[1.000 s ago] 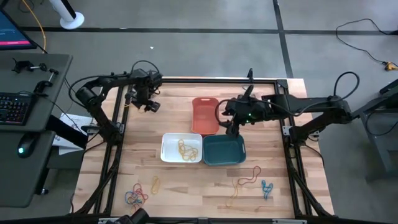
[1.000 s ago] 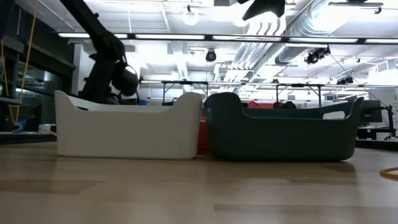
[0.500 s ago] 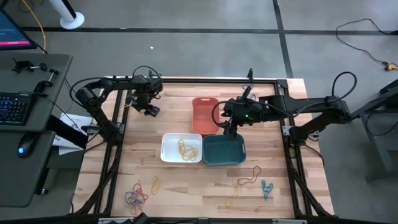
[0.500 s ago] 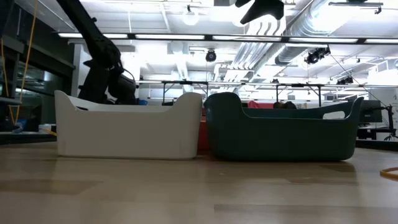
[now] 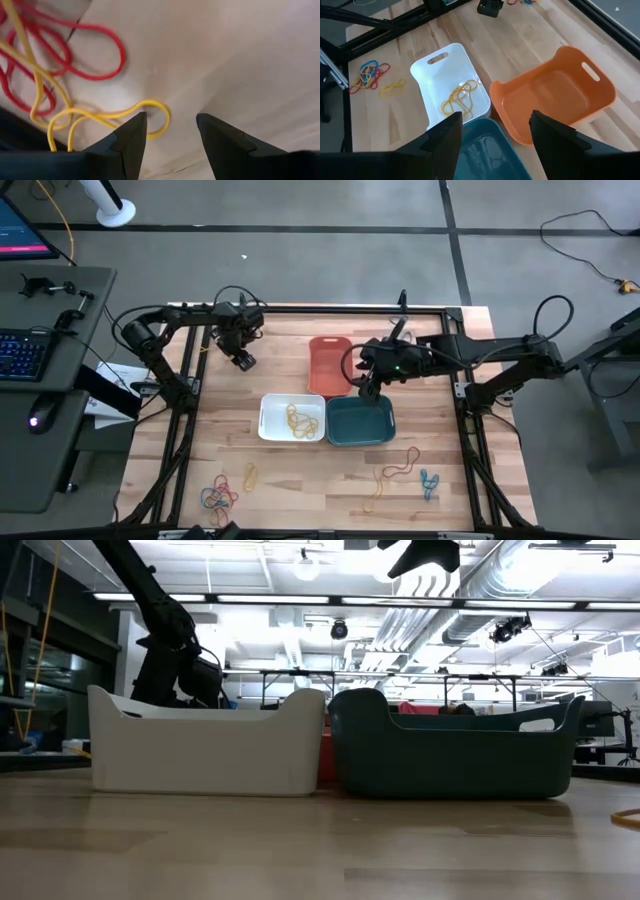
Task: Sort rubber bands into baskets
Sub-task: Put the yellow rubber band into the white bin
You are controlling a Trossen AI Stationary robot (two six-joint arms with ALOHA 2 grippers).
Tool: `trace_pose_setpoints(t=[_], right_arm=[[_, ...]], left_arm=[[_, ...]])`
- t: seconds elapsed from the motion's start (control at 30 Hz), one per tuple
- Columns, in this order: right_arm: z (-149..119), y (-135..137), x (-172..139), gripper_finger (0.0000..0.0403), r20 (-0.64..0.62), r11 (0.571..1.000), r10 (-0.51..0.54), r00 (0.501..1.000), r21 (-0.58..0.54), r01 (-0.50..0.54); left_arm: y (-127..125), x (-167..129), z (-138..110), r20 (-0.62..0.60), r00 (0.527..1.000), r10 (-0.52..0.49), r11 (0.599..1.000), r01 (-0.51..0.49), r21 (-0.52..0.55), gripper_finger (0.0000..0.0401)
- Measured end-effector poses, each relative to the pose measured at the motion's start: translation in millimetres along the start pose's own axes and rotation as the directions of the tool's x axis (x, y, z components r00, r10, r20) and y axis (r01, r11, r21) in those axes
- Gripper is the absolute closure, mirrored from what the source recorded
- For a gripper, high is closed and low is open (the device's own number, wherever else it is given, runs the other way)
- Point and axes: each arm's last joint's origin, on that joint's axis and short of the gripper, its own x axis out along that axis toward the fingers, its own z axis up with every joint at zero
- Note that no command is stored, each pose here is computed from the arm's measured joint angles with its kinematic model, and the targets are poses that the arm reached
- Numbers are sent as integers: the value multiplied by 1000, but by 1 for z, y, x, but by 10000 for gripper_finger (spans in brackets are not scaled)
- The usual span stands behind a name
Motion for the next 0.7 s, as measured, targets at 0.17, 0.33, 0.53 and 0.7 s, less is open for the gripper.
trace_pose_setpoints(t=[0.17,0.33,0.53,0.7], right_arm=[[-4,7,-2,183,-6,1000,20,1000,-12,-20],[-8,15,-3,183,-14,999,41,999,-31,-41],[-12,21,-5,183,-2,1000,29,1000,-11,-29],[-13,23,-6,183,16,1000,4,1000,-22,-4]], left_arm=[[2,0,1,13,998,-57,998,57,-17,257],[0,0,1,14,997,-81,994,82,-73,377],[-13,-3,0,12,998,-53,995,54,-86,400],[-24,-33,-12,141,985,-98,992,109,-68,401]])
